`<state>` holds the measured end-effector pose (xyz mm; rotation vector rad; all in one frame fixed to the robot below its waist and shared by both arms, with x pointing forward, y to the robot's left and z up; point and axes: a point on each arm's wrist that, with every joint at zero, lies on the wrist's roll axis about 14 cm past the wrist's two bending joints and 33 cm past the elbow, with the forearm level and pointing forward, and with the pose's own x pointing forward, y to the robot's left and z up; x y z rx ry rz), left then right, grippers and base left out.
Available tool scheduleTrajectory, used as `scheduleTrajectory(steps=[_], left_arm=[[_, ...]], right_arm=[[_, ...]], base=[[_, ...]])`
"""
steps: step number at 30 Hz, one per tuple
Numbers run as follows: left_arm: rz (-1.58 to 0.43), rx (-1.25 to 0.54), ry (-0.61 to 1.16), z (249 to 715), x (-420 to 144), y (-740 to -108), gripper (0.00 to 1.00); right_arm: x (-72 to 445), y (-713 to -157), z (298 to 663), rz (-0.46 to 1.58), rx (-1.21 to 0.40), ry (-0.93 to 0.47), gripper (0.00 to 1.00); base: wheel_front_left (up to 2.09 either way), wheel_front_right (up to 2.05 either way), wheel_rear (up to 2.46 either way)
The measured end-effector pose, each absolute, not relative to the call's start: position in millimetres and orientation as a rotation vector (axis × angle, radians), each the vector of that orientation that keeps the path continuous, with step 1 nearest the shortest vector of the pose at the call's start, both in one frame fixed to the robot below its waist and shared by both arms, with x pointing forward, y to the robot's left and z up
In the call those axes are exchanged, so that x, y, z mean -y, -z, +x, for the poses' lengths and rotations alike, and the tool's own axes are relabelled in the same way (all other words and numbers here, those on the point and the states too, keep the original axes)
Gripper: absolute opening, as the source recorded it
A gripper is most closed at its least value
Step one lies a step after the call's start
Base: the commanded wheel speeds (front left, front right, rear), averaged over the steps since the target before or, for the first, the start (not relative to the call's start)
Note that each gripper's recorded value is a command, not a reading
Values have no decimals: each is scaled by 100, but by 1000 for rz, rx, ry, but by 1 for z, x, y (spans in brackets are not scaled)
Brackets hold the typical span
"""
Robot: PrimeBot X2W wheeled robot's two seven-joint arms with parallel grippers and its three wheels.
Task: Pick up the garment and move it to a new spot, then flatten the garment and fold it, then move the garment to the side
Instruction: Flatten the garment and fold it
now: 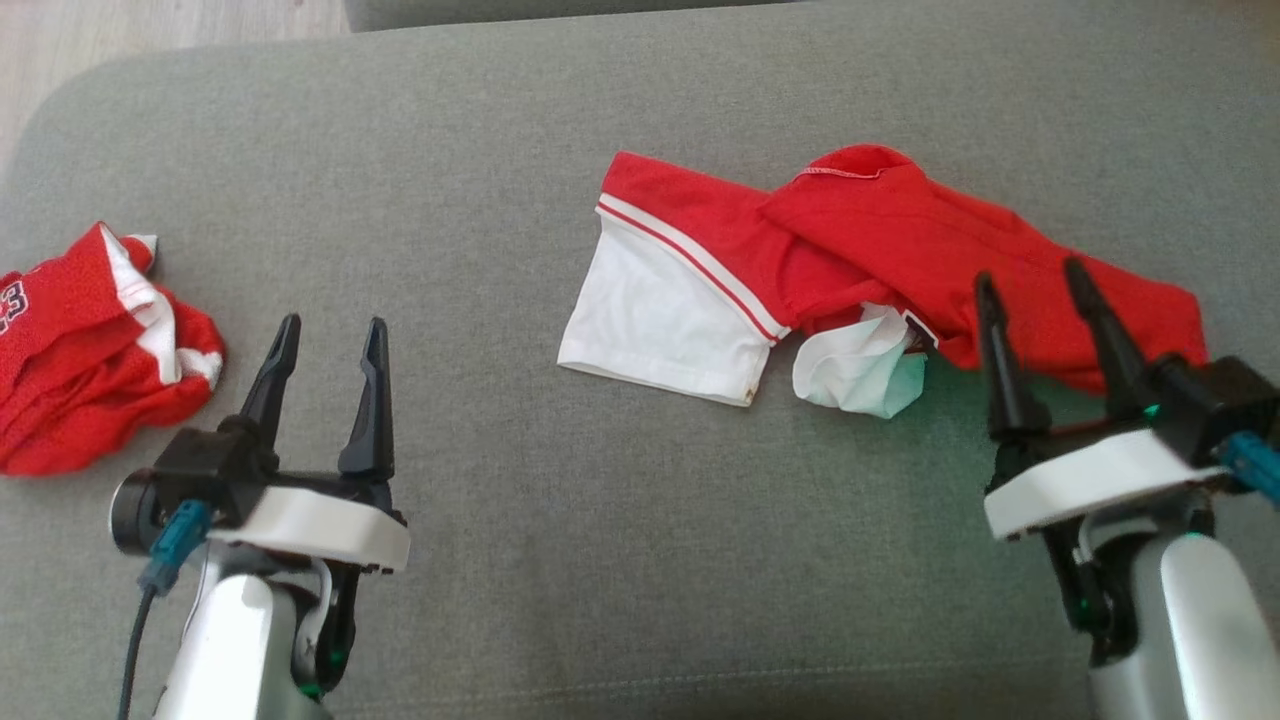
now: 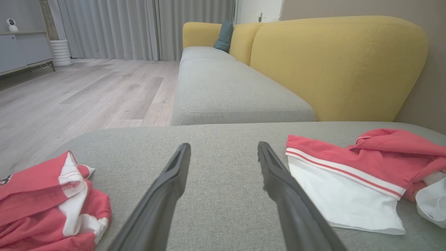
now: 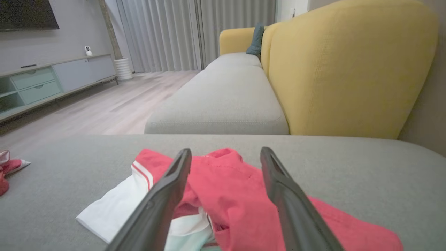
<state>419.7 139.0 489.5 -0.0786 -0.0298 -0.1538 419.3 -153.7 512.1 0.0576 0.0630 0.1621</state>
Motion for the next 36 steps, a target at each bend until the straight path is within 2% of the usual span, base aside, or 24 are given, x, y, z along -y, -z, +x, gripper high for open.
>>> scheduleTrajectory(steps=[21, 26, 32, 36], left_arm=[[-70, 21, 139, 417, -144, -487, 100], [-73, 1, 135, 420, -145, -479, 100], [-77, -6, 132, 429, -146, -474, 100], [-71, 5, 134, 436, -146, -477, 100]], right_arm=[[141, -498, 415, 58, -131, -204, 100], [128, -470, 422, -12, -275, -290, 100], [112, -468, 457, -135, -364, -393, 100], [107, -448, 466, -204, -486, -428, 100]], base=[[0, 0, 0], [0, 0, 0], [0, 0, 0], [0, 0, 0]])
